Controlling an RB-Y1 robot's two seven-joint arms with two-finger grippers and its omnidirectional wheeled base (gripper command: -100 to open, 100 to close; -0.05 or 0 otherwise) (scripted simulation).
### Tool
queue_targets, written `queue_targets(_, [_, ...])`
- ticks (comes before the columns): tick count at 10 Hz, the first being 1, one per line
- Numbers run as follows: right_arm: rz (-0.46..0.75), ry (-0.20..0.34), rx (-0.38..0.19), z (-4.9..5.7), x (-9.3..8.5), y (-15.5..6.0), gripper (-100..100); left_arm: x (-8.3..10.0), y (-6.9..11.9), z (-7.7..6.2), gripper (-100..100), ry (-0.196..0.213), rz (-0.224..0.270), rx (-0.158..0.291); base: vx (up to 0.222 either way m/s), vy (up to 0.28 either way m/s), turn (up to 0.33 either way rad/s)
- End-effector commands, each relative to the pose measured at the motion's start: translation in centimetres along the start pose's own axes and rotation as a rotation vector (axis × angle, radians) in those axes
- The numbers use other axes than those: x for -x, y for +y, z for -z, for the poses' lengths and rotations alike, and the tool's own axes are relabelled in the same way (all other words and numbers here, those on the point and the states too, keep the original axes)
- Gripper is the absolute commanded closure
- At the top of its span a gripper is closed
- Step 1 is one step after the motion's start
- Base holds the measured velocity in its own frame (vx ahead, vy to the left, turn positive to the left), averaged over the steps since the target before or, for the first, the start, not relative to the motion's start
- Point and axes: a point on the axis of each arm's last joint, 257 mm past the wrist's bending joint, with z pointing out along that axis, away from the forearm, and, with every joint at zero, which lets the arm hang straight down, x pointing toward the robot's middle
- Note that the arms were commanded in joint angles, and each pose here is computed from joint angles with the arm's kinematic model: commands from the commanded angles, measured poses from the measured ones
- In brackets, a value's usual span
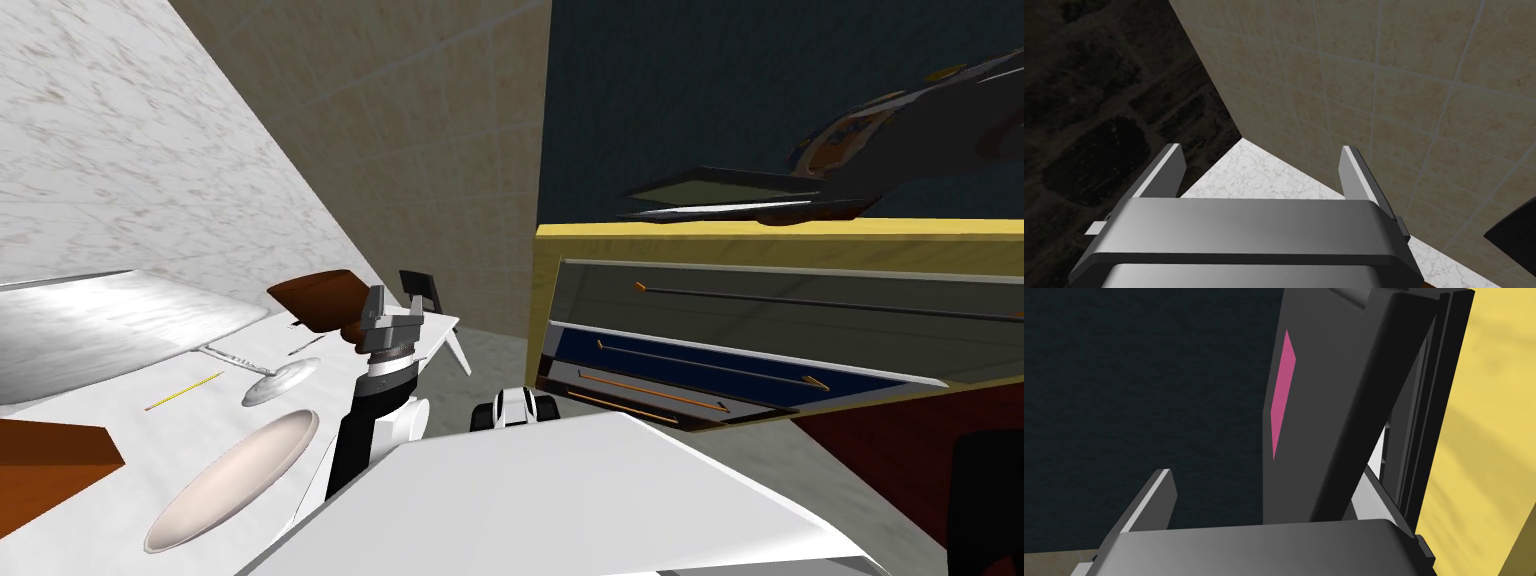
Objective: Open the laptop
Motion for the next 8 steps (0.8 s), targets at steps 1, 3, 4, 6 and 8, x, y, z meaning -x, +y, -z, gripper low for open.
queue_targets(1, [-0.001,0.018,-0.004,1.1,-0.8,-1.5,-100,0.0,0.0,0.0,0,0.0,0.0,0.0,0.006,-0.021,0.069])
queue_targets(3, [-0.003,0.038,-0.004,2.3,-1.5,-3.1,-100,0.0,0.0,0.0,0,0.0,0.0,0.0,0.007,-0.02,0.094])
queue_targets(4, [-0.004,0.044,-0.004,2.8,-1.7,-3.6,-100,0.0,0.0,0.0,0,0.0,0.0,0.0,0.008,-0.022,0.086])
queue_targets(6, [-0.005,0.04,0.005,2.3,-1.4,-3.0,0,0.0,0.0,0.0,0,0.0,0.0,0.0,0.002,-0.005,0.004])
queue_targets(8, [-0.006,0.039,0.012,2.2,-1.4,-2.7,0,0.0,0.0,0.0,0,0.0,0.0,0.0,0.0,0.0,0.0])
